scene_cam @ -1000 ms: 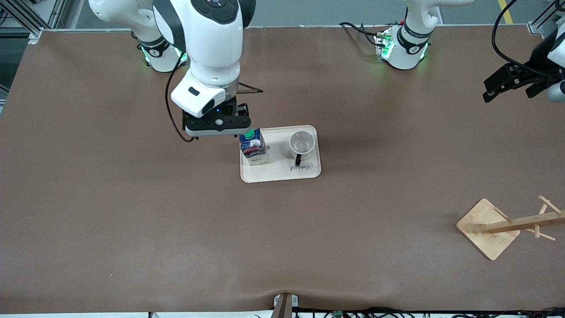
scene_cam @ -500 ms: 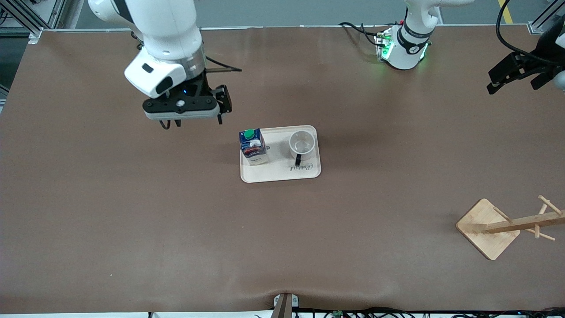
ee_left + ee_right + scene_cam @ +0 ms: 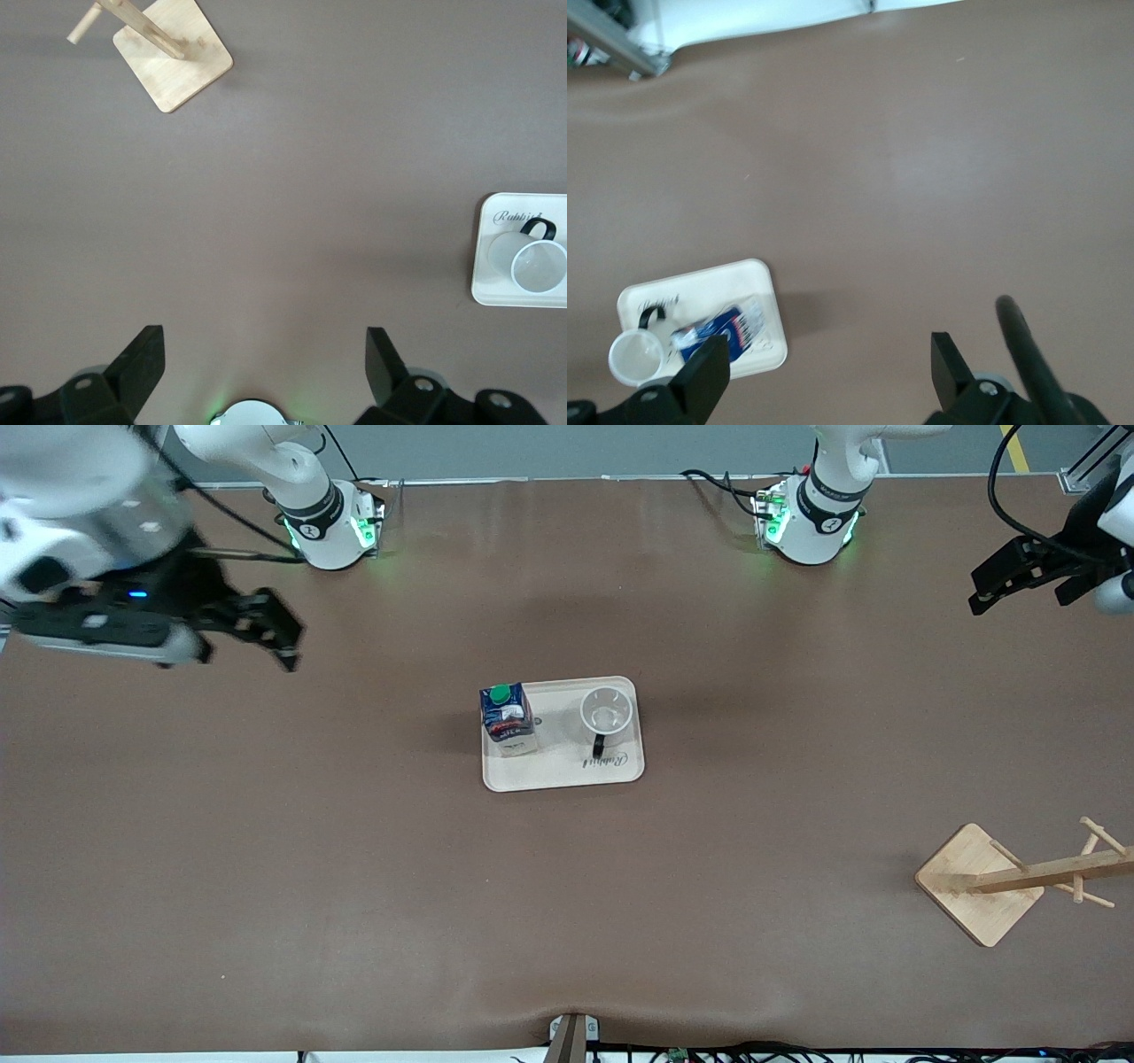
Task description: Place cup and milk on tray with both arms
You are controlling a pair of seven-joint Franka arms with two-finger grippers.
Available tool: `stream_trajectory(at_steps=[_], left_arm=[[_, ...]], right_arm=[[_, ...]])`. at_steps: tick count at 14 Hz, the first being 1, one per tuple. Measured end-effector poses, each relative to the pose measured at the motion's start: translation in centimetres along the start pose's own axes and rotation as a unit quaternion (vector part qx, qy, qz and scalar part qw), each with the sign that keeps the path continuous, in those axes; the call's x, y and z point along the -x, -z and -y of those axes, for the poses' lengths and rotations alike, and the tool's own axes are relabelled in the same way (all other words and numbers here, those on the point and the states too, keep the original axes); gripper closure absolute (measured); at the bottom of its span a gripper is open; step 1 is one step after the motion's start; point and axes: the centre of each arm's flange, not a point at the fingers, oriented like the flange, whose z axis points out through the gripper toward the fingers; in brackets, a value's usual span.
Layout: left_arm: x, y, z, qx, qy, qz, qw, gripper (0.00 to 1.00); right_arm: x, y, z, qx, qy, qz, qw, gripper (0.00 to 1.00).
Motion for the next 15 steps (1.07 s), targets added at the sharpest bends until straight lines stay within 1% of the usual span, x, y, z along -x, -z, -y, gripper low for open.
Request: stream_trajectory(at_steps=[1, 3, 4, 6, 7, 8, 10, 11, 13, 14, 15], left_arm=[[-0.1, -0.2, -0.1, -0.001, 0.0, 0.003, 1.0, 0.0], [0.1, -0.3, 0.0, -0.001, 0.0, 0.005, 1.0, 0.0], [0.2, -0.1, 0.2, -0.004, 0.002, 0.002, 1.0, 0.0], [0.4, 0.3, 0.5, -0.019, 0.003, -0.006, 1.0, 0.0], [0.4, 0.4, 0.5, -0.021, 0.003, -0.01, 1.0, 0.0], [0.3, 0.5, 0.5, -0.021, 0.003, -0.013, 1.0, 0.0], [0.1, 0.4, 0.7, -0.021, -0.001, -0.018, 1.0, 0.0], [0.0, 0.4, 1.1, -0.02, -0.008, -0.02, 1.0, 0.0], [-0.3, 0.1, 2.6, -0.021, -0.022, -0.017, 0.999, 0.0], [-0.5, -0.2, 3.3, -0.021, -0.029, -0.014, 0.999, 0.0], [-0.6, -0.5, 4.0, -0.021, -0.036, -0.011, 0.999, 0.0]], right_arm=[[-0.6, 0.5, -3.0, 0.006, -0.008, 0.005, 1.0, 0.0], [-1.7, 1.0, -10.3, 0.019, -0.005, 0.029, 0.999, 0.0], [-2.7, 0.7, -14.8, 0.021, -0.002, 0.037, 0.999, 0.0], [-4.0, -0.9, -23.2, 0.007, 0.001, 0.057, 0.998, 0.0], [-4.1, -1.9, -25.9, 0.0, -0.001, 0.068, 0.998, 0.0], [-4.1, -2.9, -27.0, -0.005, -0.004, 0.079, 0.997, 0.0], [-4.1, -4.0, -26.3, -0.007, -0.006, 0.092, 0.996, 0.0], [-3.9, -4.3, -25.7, -0.006, -0.018, 0.095, 0.995, 0.0], [-3.1, -4.9, -25.1, -0.004, -0.064, 0.106, 0.992, 0.0], [-2.5, -5.3, -24.9, -0.005, -0.08, 0.108, 0.991, 0.0], [-1.9, -5.6, -24.6, -0.007, -0.087, 0.104, 0.991, 0.0]])
